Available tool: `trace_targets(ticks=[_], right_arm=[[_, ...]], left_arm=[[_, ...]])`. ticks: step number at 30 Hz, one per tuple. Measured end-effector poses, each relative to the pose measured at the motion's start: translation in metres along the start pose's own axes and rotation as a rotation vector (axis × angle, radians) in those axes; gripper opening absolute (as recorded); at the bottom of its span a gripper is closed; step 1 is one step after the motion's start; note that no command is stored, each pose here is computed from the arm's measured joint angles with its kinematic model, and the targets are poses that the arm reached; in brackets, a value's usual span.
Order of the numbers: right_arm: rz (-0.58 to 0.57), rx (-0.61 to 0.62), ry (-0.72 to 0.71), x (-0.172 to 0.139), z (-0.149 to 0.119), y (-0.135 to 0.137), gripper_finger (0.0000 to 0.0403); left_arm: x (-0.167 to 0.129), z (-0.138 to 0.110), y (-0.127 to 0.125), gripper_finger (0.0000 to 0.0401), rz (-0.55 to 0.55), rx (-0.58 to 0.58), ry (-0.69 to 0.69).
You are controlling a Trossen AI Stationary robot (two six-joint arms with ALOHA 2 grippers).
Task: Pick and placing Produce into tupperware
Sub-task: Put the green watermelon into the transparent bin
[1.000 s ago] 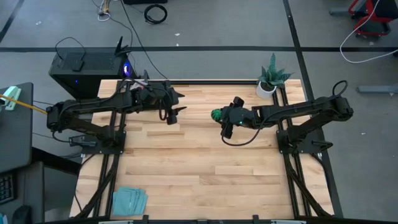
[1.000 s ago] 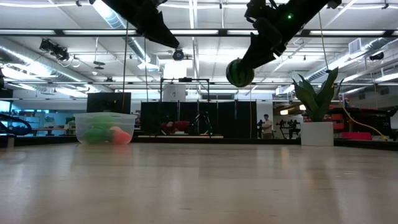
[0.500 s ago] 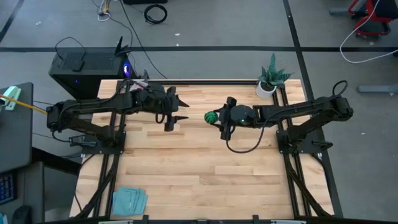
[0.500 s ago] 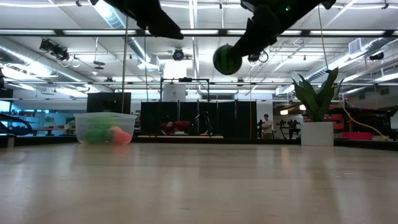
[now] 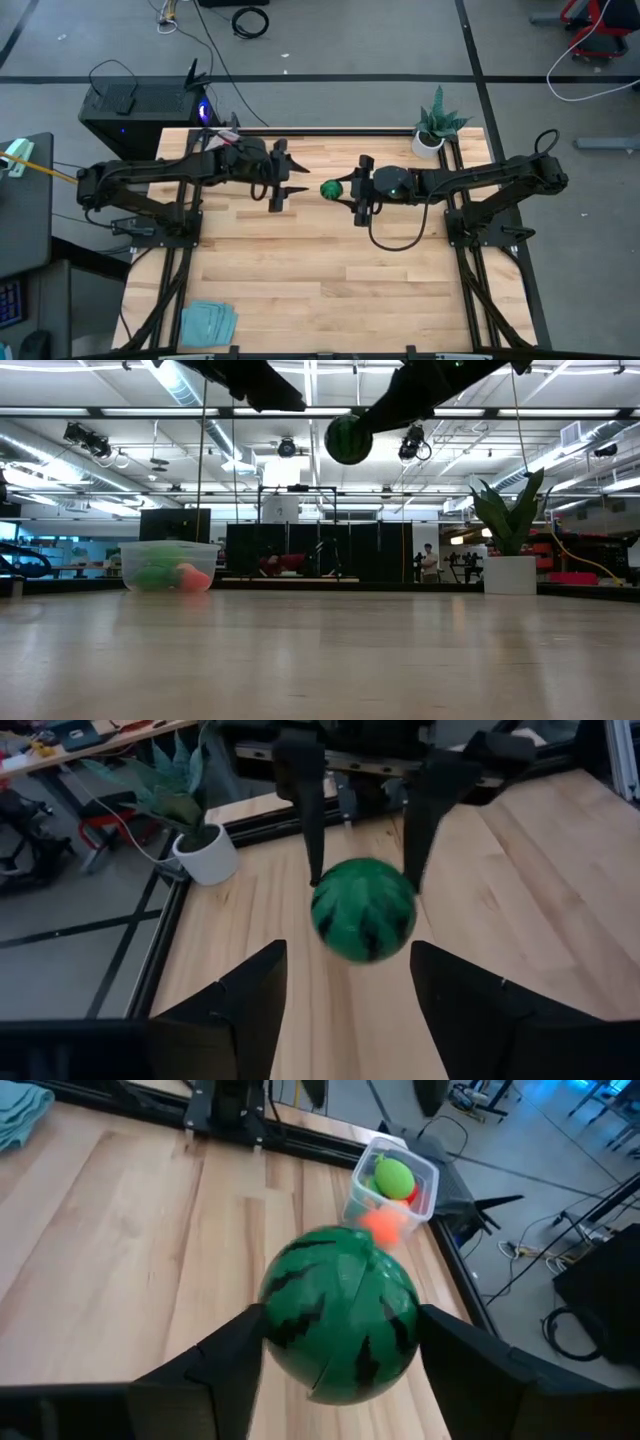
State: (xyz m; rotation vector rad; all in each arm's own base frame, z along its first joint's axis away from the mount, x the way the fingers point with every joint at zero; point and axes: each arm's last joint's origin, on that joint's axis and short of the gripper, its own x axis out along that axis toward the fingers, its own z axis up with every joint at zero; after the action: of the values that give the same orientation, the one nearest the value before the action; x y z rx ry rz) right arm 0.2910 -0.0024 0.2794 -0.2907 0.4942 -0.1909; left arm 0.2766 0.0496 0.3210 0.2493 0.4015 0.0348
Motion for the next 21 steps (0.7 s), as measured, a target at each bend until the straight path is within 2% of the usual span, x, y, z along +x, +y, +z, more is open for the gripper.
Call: trace_targets(ticks=[5,9,17,21], right_arm=[[-0.001,-0.007,-0.005,0.000,0.001,0.000,0.0230],[-0.001,-0.014,-0.005,0.000,0.001,0.000,0.0195],[-0.008,-0.021,0.000,0.001,0.000,-0.002,0.0103],[-0.013,-0.005,0.004,0.001,-0.001,-0.004,0.0064]], left_arm=[[0.006,-0.003,-0.003,0.0214,-0.014,0.080,0.018],[0.018,-0.006,-0.011,0.0226,-0.040,0.165,0.043],[0.034,-0.016,-0.017,0.0255,0.030,0.191,0.137],[0.033,-0.021,-0.017,0.0253,0.048,0.113,0.198]])
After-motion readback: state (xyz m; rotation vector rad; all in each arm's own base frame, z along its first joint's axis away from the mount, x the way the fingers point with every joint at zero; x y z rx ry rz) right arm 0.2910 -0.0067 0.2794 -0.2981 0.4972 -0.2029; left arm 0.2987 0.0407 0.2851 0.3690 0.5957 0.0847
